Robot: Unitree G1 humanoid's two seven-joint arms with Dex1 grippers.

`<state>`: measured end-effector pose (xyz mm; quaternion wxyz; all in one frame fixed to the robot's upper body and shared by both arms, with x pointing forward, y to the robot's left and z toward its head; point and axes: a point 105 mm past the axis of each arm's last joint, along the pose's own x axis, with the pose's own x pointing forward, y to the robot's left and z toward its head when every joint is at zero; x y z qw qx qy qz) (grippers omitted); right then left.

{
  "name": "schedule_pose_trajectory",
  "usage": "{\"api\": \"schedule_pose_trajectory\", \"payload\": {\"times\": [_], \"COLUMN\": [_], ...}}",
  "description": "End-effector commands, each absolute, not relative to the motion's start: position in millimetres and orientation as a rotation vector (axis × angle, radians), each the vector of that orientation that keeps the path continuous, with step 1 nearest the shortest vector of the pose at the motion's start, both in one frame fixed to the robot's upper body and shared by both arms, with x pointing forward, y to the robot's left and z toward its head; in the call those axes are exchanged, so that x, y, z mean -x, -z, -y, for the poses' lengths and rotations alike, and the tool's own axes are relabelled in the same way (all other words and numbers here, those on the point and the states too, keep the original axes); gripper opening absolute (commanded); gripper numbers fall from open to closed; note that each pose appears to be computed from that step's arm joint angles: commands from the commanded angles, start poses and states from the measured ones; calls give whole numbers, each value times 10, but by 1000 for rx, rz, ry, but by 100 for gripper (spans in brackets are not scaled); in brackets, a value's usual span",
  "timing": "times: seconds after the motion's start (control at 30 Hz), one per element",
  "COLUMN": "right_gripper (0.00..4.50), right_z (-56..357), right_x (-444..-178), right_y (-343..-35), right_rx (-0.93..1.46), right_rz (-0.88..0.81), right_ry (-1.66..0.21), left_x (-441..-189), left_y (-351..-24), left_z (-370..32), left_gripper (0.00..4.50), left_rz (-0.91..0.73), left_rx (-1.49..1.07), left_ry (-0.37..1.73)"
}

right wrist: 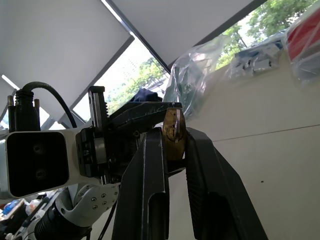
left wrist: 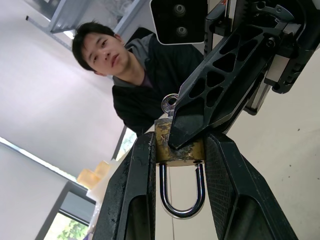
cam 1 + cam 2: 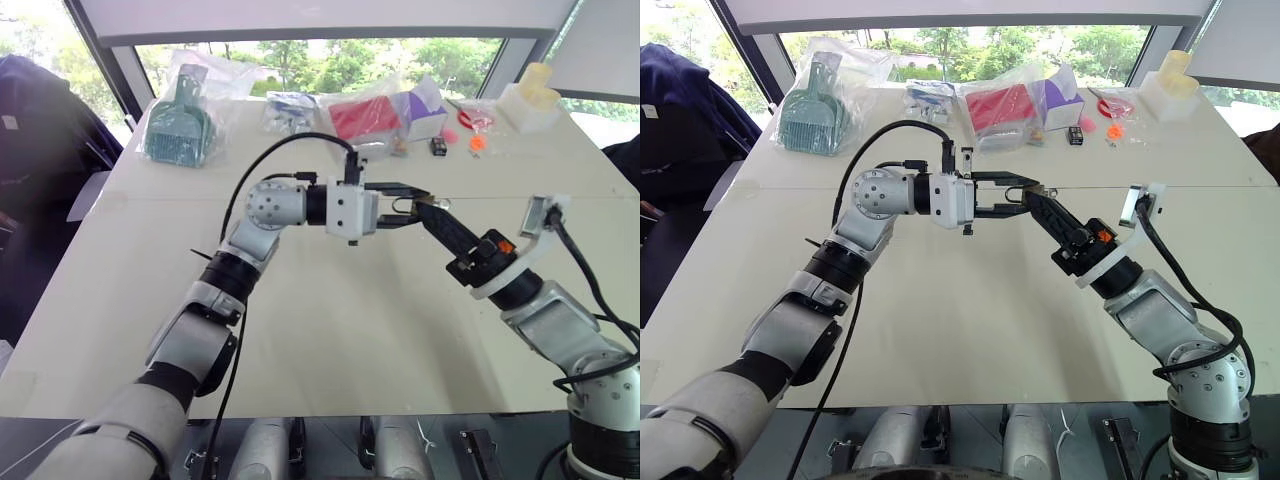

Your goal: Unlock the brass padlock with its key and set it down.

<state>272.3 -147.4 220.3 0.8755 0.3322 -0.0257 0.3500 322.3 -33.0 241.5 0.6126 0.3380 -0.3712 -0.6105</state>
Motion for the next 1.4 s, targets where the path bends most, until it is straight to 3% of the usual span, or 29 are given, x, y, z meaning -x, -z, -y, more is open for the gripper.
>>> {"api": "schedule_pose_trajectory", "payload": {"times": [0.03,0.07,0.33,0.6,1.4], "right_gripper": [0,0,0,0,0], "right_z": [1449,1450,1485,1511,1317], "right_x": [-2706,-2711,-2735,-2743,-2635], "right_y": [-2243,-2238,-2213,-2206,-2316], "right_rx": [-697,-697,-695,-698,-714], "right_rz": [68,68,75,82,110], "right_ry": [-745,-741,-709,-699,-760], "left_x": [-3143,-3147,-3233,-3403,-3687], "left_y": [-2570,-2547,-2473,-2589,-2606], "left_z": [328,322,167,27,187], "left_gripper": [127,180,447,447,447], "left_rz": [937,914,725,617,620], "left_rx": [-770,-763,-645,-502,-491], "left_ry": [1392,1408,1452,1367,1277]}}
